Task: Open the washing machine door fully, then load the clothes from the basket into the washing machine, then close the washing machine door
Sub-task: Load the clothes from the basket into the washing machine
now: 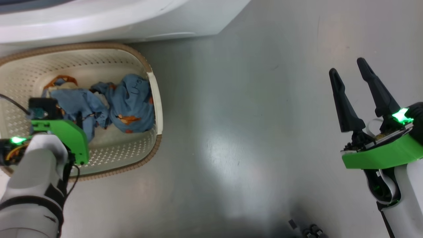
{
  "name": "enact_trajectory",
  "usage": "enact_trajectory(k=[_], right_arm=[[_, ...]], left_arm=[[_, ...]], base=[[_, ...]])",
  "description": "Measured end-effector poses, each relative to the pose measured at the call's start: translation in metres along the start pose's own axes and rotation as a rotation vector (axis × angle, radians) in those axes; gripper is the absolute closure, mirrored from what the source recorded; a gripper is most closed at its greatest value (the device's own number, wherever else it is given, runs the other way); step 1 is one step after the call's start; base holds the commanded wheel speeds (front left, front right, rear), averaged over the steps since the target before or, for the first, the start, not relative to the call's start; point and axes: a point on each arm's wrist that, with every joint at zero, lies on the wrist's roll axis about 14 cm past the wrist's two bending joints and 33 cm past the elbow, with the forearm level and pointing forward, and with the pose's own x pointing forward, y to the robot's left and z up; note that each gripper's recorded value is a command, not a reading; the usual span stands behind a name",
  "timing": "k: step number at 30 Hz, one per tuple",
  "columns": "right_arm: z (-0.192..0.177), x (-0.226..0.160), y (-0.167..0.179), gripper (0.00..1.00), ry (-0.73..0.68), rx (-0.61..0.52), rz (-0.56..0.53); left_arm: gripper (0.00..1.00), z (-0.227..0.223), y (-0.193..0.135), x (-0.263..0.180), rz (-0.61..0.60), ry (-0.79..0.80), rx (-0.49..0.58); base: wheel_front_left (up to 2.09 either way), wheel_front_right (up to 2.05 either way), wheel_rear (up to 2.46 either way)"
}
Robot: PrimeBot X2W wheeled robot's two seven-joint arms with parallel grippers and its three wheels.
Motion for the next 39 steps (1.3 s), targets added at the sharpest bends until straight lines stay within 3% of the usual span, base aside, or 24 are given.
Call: enact_trajectory(k=[11, 12, 13, 14, 23, 29, 39], right_arm=[[-0.014, 0.005, -0.004, 0.0, 0.025, -0.004, -0.001], [-0.014, 0.005, -0.004, 0.0, 0.026, -0.003, -0.002], [-0.014, 0.005, -0.004, 0.0, 0.026, -0.003, -0.002], [-0.014, 0.005, -0.004, 0.0, 0.025, -0.003, -0.001], [-0.005, 0.006, 0.0, 0.0, 0.001, 0.0, 0.008], [0.006, 0.007, 0.003, 0.0, -0.025, 0.003, 0.011], [0.042, -0.005, 0.016, 0.0, -0.093, 0.01, 0.024]], left_arm=[[0.03, -0.018, -0.001, 0.017, 0.006, 0.07, 0.015], [0.33, -0.019, 0.0, 0.018, 0.007, 0.073, 0.015], [0.83, -0.02, 0.0, 0.018, 0.006, 0.079, 0.01], [1.0, -0.02, 0.0, 0.018, 0.004, 0.079, 0.004], [1.0, -0.004, 0.005, 0.009, 0.014, 0.013, -0.037], [1.0, 0.016, 0.005, -0.003, 0.028, -0.082, -0.123], [1.0, 0.047, 0.014, -0.051, 0.044, -0.244, -0.21]], base=[[0.0, 0.0, 0.0], [0.0, 0.0, 0.0], [0.0, 0.0, 0.0], [0.0, 0.0, 0.0], [0.0, 0.0, 0.0], [0.0, 0.0, 0.0], [0.0, 0.0, 0.0]])
